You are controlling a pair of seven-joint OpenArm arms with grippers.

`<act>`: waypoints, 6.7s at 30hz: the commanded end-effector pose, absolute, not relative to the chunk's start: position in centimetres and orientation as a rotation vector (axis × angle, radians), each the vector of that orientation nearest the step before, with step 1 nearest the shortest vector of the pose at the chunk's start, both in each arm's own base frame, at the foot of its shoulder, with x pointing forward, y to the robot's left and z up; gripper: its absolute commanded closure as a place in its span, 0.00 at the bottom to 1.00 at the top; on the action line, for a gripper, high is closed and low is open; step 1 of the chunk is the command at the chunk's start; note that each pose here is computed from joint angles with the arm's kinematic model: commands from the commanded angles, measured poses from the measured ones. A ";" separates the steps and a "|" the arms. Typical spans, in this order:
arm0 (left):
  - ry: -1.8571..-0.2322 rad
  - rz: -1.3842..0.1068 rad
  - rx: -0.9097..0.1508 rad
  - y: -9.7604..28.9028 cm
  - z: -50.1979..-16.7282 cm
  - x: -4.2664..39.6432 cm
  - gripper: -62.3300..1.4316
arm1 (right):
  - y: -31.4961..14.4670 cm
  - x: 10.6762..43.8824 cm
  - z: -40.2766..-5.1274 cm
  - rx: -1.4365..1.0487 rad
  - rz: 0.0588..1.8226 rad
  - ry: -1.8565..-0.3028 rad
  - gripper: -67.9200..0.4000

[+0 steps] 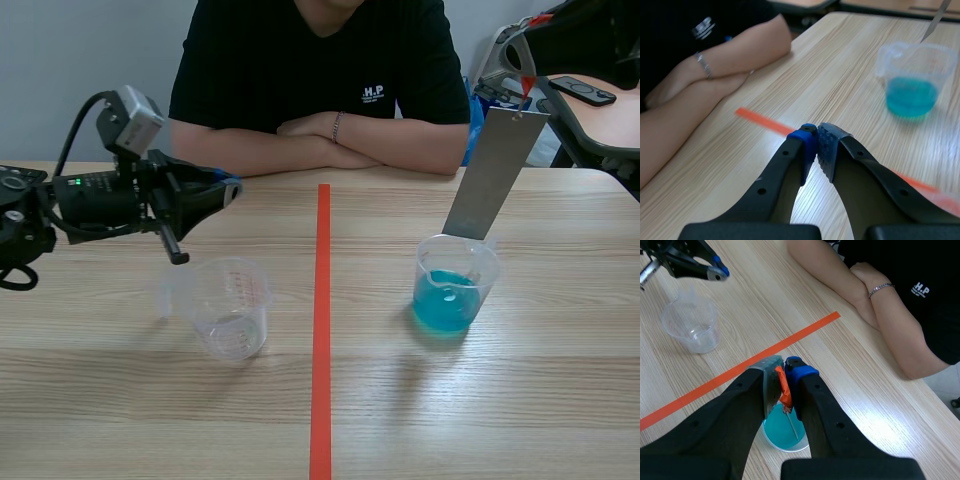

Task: Do the redox reaction experiment.
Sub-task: 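Point at the plate with the left hand, then lower the plate into the blue solution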

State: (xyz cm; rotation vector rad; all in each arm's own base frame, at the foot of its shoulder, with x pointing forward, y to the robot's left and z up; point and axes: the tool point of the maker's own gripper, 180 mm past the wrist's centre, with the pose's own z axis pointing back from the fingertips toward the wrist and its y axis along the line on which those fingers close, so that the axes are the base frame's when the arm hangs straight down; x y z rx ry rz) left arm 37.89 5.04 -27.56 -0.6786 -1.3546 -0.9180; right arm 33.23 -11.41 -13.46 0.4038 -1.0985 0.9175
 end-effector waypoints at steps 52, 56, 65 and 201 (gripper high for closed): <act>-1.377 -1.009 -1.018 -12.6 -23.5 34.8 0.91 | -11.7 33.5 -12.6 0.395 0.919 -1.124 0.97; -1.376 -1.010 -1.018 -12.6 -23.5 34.8 0.91 | -11.7 33.5 -12.6 0.395 0.919 -1.124 0.97; -1.376 -1.010 -1.018 -12.6 -23.5 34.8 0.91 | -11.7 33.5 -12.6 0.395 0.919 -1.124 0.97; -1.213 -0.655 -0.266 24.6 -30.2 5.6 0.91 | -12.8 35.0 -18.3 0.492 0.790 -1.071 0.97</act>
